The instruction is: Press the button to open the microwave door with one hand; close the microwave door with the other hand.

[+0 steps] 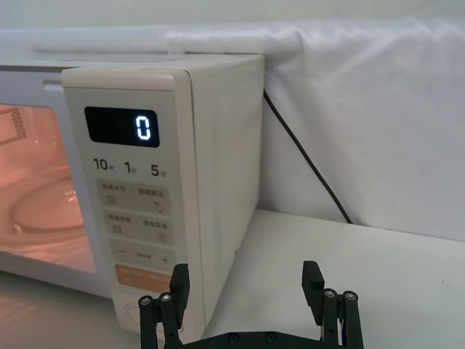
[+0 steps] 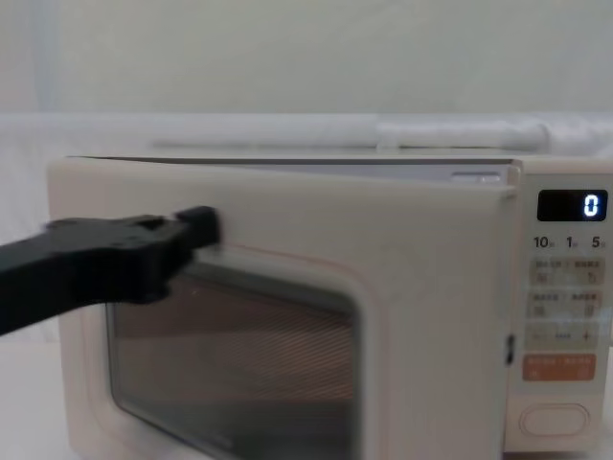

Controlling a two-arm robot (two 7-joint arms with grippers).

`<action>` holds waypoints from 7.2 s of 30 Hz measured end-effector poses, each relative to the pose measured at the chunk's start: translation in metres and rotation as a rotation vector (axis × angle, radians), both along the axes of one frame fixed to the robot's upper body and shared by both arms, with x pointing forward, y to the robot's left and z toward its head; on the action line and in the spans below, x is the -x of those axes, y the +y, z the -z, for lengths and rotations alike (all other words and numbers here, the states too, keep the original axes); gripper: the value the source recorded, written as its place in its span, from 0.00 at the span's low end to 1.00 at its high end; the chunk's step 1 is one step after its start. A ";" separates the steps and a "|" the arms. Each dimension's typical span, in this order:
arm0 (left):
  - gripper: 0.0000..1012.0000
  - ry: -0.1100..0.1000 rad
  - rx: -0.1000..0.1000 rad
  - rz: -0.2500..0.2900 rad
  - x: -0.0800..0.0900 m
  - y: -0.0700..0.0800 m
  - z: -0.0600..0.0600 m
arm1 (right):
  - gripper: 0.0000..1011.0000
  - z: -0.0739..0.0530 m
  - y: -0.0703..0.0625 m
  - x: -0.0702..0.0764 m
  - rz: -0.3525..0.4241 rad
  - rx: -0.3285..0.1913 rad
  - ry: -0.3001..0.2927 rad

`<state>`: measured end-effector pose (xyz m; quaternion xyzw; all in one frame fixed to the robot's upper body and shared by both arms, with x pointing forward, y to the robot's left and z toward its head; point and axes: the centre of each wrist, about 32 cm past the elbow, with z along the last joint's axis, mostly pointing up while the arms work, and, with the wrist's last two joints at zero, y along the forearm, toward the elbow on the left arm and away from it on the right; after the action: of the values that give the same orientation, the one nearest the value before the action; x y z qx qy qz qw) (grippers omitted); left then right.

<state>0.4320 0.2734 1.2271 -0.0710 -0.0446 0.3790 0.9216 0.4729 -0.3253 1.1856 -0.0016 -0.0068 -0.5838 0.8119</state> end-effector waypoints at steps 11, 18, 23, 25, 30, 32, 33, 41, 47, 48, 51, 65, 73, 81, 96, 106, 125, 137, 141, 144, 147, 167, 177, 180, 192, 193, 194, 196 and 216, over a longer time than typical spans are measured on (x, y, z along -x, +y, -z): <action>0.00 0.015 -0.023 0.112 -0.047 -0.037 -0.003 | 0.99 0.000 0.000 0.000 0.000 0.000 0.000; 0.00 0.016 -0.042 0.161 -0.073 -0.054 -0.007 | 0.99 0.000 0.000 0.000 0.000 0.000 0.000; 0.00 0.014 -0.063 0.188 -0.087 -0.062 -0.010 | 0.99 0.000 0.000 0.000 0.000 0.000 0.000; 0.00 0.013 -0.068 0.197 -0.093 -0.066 -0.012 | 0.99 0.000 0.000 0.000 0.000 0.000 0.000; 0.00 0.012 -0.071 0.217 -0.103 -0.076 -0.015 | 0.99 0.000 0.000 0.000 0.000 0.000 0.000; 0.00 0.013 -0.073 0.229 -0.108 -0.082 -0.016 | 0.99 0.000 0.000 0.000 0.000 0.000 0.000; 0.00 0.012 -0.075 0.237 -0.111 -0.086 -0.017 | 0.99 0.000 0.000 0.000 0.000 0.000 0.000; 0.00 -0.005 -0.087 0.260 -0.124 -0.105 -0.022 | 0.99 0.000 0.000 0.000 0.000 0.000 0.000; 0.00 -0.024 -0.098 0.260 -0.129 -0.122 -0.022 | 0.99 0.000 0.000 0.000 0.000 0.000 0.000; 0.00 -0.029 -0.101 0.258 -0.130 -0.125 -0.022 | 0.99 0.000 0.000 0.000 0.000 0.000 0.000; 0.00 -0.035 -0.107 0.255 -0.131 -0.130 -0.022 | 0.99 0.000 0.000 0.000 0.000 0.000 0.000; 0.00 -0.101 -0.130 0.172 -0.133 -0.139 -0.025 | 0.99 0.000 0.000 0.000 0.000 0.000 0.000; 0.00 -0.106 -0.132 0.130 -0.135 -0.137 -0.026 | 0.99 0.000 0.000 0.000 0.000 0.000 0.000; 0.00 -0.100 -0.143 0.087 -0.136 -0.138 -0.025 | 0.99 0.000 0.000 0.000 0.000 0.000 0.000; 0.00 -0.087 -0.127 0.030 -0.133 -0.139 -0.025 | 0.99 0.000 0.000 0.000 0.000 0.000 0.000; 0.00 -0.080 -0.096 0.024 -0.113 -0.132 -0.022 | 0.99 0.000 0.000 0.000 0.000 0.000 0.000; 0.00 -0.010 -0.036 -0.179 -0.054 -0.094 0.009 | 0.99 0.000 0.000 0.000 0.000 0.000 0.000; 0.00 -0.038 -0.027 -0.467 -0.021 -0.050 0.019 | 0.99 0.000 0.000 0.000 0.000 0.000 0.000; 0.00 -0.050 -0.020 -0.552 -0.011 -0.038 0.023 | 0.99 0.000 0.000 0.000 0.000 0.000 0.000; 0.00 -0.057 -0.011 -0.626 -0.002 -0.027 0.029 | 0.99 0.000 0.000 0.000 0.000 0.000 0.000; 0.00 -0.055 -0.007 -0.664 0.003 -0.021 0.034 | 0.99 0.000 0.000 0.000 0.000 0.000 0.000; 0.00 0.025 0.044 -0.846 0.018 0.005 0.085 | 0.99 0.000 0.000 0.000 0.000 0.000 0.000; 0.00 0.118 0.020 -0.809 0.014 0.003 0.094 | 0.99 0.000 0.000 0.000 0.000 0.000 0.000; 0.00 0.148 0.009 -0.800 0.012 0.003 0.092 | 0.99 0.000 0.000 0.000 0.000 0.000 0.000; 0.00 0.176 -0.019 -0.778 0.005 -0.002 0.086 | 0.99 0.000 0.000 0.000 0.000 0.000 0.000; 0.00 0.176 -0.032 -0.776 0.005 -0.004 0.087 | 0.99 0.000 0.000 0.000 0.000 0.000 0.000; 0.00 0.177 -0.036 -0.776 0.005 -0.005 0.087 | 0.99 0.000 0.000 0.000 0.000 0.000 0.000; 0.00 0.177 -0.039 -0.776 0.005 -0.005 0.087 | 0.99 0.000 0.000 0.000 0.000 0.000 0.000; 0.01 0.177 -0.033 -0.776 0.005 -0.004 0.087 | 0.99 0.000 0.000 0.000 0.000 0.000 0.000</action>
<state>0.4268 0.2695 1.1403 -0.0012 0.0054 0.7030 0.7111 0.4729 -0.3254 1.1856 -0.0016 -0.0068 -0.5838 0.8119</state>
